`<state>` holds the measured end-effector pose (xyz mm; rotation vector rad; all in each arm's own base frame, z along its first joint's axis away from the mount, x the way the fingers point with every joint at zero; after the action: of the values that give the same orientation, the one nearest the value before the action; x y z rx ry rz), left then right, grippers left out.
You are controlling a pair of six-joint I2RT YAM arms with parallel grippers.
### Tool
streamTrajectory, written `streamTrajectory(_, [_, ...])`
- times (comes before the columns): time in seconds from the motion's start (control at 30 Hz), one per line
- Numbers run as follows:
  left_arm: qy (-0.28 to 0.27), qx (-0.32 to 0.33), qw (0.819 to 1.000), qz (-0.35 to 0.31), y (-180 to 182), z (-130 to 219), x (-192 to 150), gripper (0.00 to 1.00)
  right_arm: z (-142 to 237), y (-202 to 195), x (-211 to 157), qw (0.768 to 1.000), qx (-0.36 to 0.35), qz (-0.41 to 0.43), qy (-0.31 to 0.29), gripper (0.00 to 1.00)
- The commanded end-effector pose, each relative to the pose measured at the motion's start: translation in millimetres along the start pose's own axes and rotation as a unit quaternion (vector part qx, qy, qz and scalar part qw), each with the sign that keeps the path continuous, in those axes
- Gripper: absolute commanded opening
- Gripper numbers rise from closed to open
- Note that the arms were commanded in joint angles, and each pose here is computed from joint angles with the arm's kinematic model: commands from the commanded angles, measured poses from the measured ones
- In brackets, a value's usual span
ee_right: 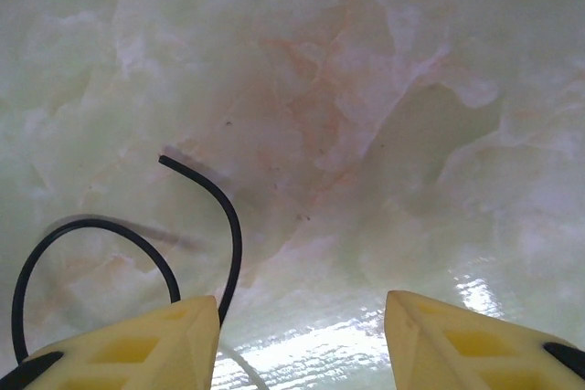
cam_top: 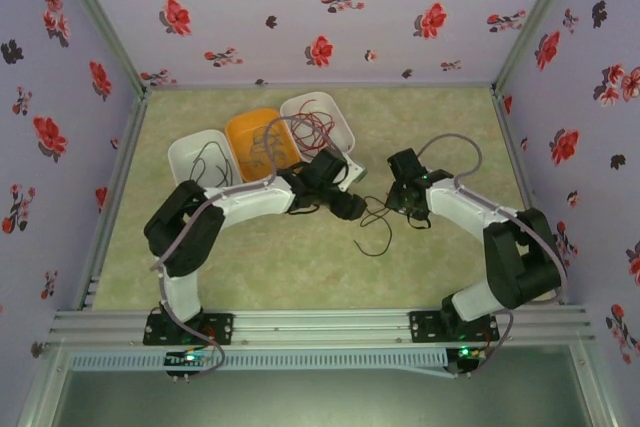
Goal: Untangle the cables
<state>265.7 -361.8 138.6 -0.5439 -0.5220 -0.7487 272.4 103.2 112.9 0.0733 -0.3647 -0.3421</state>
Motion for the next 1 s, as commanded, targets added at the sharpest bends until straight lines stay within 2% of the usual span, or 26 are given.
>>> streamTrajectory(0.0, [-0.003,-0.031,0.999,-0.029,-8,-11,8,0.66,-9,7,3,0.999,0.024,-0.015,0.015,0.52])
streamTrajectory(0.33, [0.042,-0.052,0.996,-0.059,-20,-38,-7,0.65,-28,11,4,0.999,0.022,-0.021,0.036,0.50])
streamTrajectory(0.57, [0.048,-0.054,0.996,-0.060,-22,-46,-9,0.63,-32,9,1,0.999,0.015,-0.022,0.039,0.48])
streamTrajectory(0.97, [0.021,-0.066,0.994,-0.087,-27,-22,-13,0.64,-29,7,1,0.999,0.012,-0.022,0.039,0.45])
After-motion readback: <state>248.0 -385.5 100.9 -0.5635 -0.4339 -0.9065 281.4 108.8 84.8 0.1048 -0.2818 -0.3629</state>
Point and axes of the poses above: each hand's point on the last joint's axis, 136 mm out from that joint toward the fingers, its own z axis back along the fingers, its own y axis along the line the jaws close on, x = y × z, the point moved 7 cm from there along z, back along the fingers, and after that the axes turned 1 degree about z, right-handed, at the moved point
